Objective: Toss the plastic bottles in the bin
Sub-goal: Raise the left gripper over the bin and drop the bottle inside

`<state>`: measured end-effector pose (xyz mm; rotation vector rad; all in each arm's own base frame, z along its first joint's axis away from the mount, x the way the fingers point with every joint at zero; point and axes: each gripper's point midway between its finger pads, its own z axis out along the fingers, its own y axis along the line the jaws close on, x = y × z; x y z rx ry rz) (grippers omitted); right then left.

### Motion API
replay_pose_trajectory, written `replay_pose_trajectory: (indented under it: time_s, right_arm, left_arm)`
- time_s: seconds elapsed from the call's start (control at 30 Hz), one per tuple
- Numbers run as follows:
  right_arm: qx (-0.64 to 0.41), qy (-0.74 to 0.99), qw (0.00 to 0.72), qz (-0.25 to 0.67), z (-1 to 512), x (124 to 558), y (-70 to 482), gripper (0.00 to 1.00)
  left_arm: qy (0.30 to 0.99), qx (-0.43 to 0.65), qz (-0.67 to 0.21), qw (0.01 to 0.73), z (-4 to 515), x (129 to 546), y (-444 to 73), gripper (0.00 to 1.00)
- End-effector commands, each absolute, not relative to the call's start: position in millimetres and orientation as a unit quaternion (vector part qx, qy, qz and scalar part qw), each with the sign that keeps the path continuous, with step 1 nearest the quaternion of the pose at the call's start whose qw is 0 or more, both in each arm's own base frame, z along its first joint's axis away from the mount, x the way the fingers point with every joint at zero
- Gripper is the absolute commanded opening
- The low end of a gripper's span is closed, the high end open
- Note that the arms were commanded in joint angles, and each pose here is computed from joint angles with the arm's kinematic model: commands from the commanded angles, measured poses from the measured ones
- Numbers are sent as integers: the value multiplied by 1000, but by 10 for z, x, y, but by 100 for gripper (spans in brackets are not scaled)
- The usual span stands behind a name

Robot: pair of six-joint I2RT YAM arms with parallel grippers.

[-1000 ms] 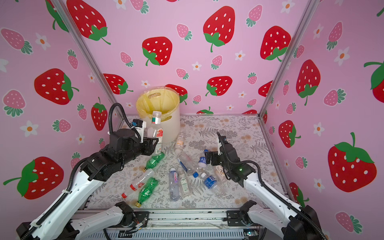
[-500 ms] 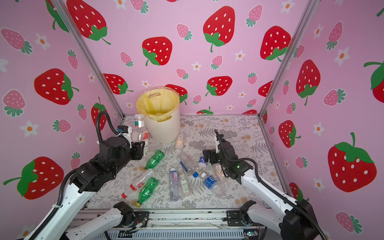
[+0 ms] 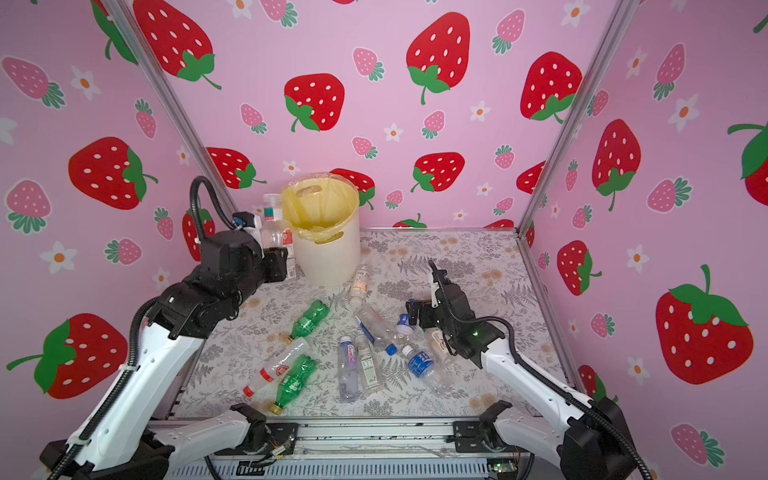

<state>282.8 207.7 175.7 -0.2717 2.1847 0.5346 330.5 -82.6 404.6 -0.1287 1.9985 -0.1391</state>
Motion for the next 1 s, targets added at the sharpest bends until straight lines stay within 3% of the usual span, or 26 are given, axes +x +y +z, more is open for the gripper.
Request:
replay_pose_trajectory:
  time_s: [0.0,0.13,0.2,0.3,0.4,0.7,0.97]
  right_arm:
    - [-100,868,431,224,1814,2818,2059,99]
    - [-96,865,437,227,1874,2816,2054,99]
    - [-94,864,439,227,1905,2819,2049,99]
    - [-94,863,440,231,1960,2814,2055,99]
    - [-92,863,441,229,1985,2803,2034,99]
    - [-87,868,434,226,1891,2783,2011,99]
    - [-95,872,426,220,1826,2831,2061,99]
  left_arm:
    - [815,-55,-74,572,4470,3589,-811,45]
    - [813,-64,-88,573,4557,4162,-793,47]
    - [825,-69,-84,555,4394,4549,-780,53]
    - [839,-69,-84,533,4300,4892,-740,76]
    - [837,-63,-107,533,4393,4958,-777,99]
    - [799,-47,-155,580,4946,4549,-842,99]
    - [800,-44,-186,569,4840,4164,-870,99]
